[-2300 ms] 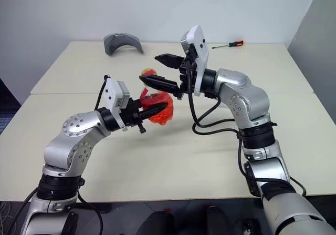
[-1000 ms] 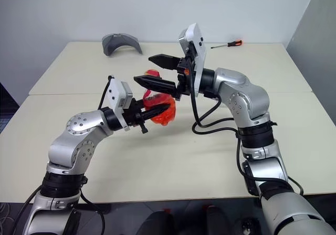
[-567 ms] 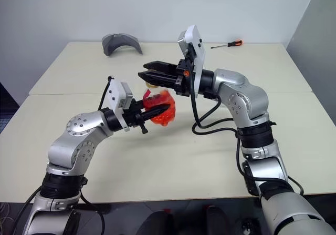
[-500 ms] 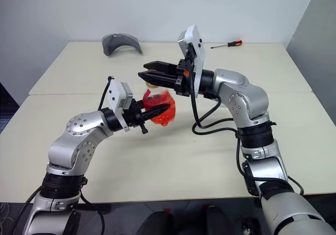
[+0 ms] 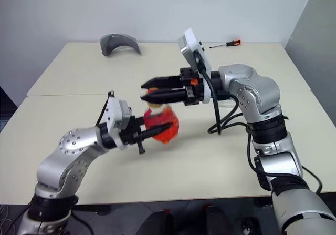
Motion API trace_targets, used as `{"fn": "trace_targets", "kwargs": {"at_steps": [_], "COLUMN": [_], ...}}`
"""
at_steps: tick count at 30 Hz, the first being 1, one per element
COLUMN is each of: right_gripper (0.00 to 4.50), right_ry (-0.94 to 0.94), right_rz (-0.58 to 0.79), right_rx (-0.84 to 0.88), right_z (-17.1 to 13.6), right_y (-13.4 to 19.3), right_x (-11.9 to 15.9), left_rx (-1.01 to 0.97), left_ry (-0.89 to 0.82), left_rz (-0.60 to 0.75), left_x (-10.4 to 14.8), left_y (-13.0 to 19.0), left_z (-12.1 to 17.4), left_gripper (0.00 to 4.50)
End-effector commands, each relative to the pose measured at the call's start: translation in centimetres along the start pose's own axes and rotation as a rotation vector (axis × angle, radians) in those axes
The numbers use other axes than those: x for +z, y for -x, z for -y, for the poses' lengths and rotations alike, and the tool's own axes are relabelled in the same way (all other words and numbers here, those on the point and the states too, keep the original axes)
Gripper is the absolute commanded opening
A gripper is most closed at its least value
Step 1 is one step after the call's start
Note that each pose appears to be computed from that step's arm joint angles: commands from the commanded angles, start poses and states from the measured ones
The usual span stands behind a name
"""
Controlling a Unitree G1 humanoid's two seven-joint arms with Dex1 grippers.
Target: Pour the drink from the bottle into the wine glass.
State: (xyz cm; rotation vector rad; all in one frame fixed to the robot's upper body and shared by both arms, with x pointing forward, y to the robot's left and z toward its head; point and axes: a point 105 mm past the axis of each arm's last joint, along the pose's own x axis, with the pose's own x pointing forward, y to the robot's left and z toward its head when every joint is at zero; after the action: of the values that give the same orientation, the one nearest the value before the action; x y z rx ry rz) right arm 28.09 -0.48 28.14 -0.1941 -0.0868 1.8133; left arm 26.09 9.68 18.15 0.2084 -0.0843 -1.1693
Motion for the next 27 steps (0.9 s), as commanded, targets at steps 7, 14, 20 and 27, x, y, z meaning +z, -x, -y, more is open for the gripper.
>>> {"fn": "trace_targets", "kwargs": {"at_steps": [7, 14, 20, 27], "right_gripper": [1.21, 1.21, 1.21, 1.21], "right_ry": [0.196, 0.123, -0.014, -0.105], "right_rz": [-0.024, -0.014, -0.138, -0.26], "right_rx": [0.03, -0.421, -1.007, -1.629], "right_z": [0.1, 2.6, 1.4, -0.6], "right_y": [1.8, 6.4, 12.1, 17.1], "right_x": [2.9, 0.9, -8.2, -14.6], "left_rx": [-0.072, 0.068, 0.143, 0.093], "left_ry": [-0.02, -0.056, -0.037, -0.017], "left_rz": [0.01, 0.043, 0.071, 0.11], "left_x": [1.0, 1.3, 1.1, 1.3], "left_y": [1.0, 0.3, -1.0, -3.2], "left_z": [1.9, -0.7, -1.9, -1.9], "left_gripper": [0.9, 0.9, 0.9, 0.9]}}
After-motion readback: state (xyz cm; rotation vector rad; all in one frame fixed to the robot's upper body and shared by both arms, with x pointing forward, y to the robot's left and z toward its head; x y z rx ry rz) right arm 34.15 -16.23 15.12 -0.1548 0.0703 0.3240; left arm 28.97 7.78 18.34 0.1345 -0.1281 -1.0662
